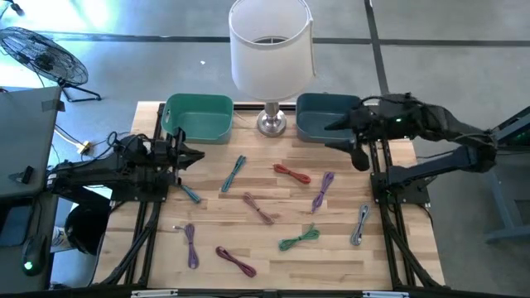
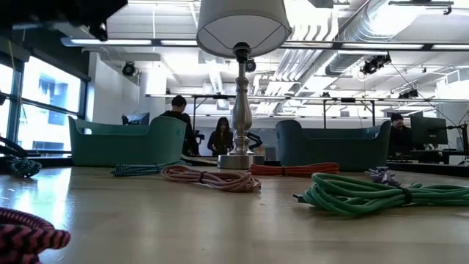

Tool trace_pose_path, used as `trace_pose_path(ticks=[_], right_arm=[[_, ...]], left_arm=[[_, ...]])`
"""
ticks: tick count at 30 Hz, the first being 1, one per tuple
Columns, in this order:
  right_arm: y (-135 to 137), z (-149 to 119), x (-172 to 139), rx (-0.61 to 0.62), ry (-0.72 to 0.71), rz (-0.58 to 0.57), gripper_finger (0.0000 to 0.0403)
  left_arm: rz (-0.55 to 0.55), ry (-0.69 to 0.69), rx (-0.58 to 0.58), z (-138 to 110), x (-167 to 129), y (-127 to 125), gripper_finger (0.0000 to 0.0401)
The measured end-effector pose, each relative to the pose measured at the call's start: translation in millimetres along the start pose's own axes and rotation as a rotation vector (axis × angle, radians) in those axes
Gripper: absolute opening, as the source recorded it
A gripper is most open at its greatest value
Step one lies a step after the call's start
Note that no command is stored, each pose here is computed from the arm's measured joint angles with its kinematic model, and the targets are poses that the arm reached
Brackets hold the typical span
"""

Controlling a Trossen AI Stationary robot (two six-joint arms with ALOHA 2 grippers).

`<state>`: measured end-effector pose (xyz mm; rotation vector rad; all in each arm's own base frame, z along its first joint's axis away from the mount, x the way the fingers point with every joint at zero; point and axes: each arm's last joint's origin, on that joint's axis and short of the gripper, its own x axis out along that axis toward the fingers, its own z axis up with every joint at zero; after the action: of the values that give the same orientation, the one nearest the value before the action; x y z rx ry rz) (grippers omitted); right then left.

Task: Pick & Place USB Port
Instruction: Put the orange charger cable into the green bin

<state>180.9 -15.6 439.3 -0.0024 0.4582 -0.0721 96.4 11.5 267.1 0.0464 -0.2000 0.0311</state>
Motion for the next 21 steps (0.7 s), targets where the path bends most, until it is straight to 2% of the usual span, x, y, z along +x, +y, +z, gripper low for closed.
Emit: trace_pose_path(ticks=[4,9,13,18,21], right_arm=[[0.7,-1.1,14.2,0.024,0.100,0.004,0.0227],[1.2,-9.6,38.9,0.047,0.243,0.004,0.0227],[5.3,-20.4,59.0,0.038,0.394,0.017,0.0227],[13.3,-38.1,90.6,0.052,0.584,0.027,0.0227],[17.1,-55.8,112.0,0.073,0.669,0.025,0.0227]], left_arm=[[-0.040,-0.027,0.013,35.3,0.9,-0.4,0.0078],[-0.120,-0.019,0.105,70.5,6.3,-1.4,0.0121],[-0.130,0.040,0.146,82.7,13.4,-0.4,0.0130],[-0.142,0.087,0.142,87.3,22.1,0.6,0.0131],[-0.197,0.084,0.139,91.8,23.7,-0.6,0.0131]])
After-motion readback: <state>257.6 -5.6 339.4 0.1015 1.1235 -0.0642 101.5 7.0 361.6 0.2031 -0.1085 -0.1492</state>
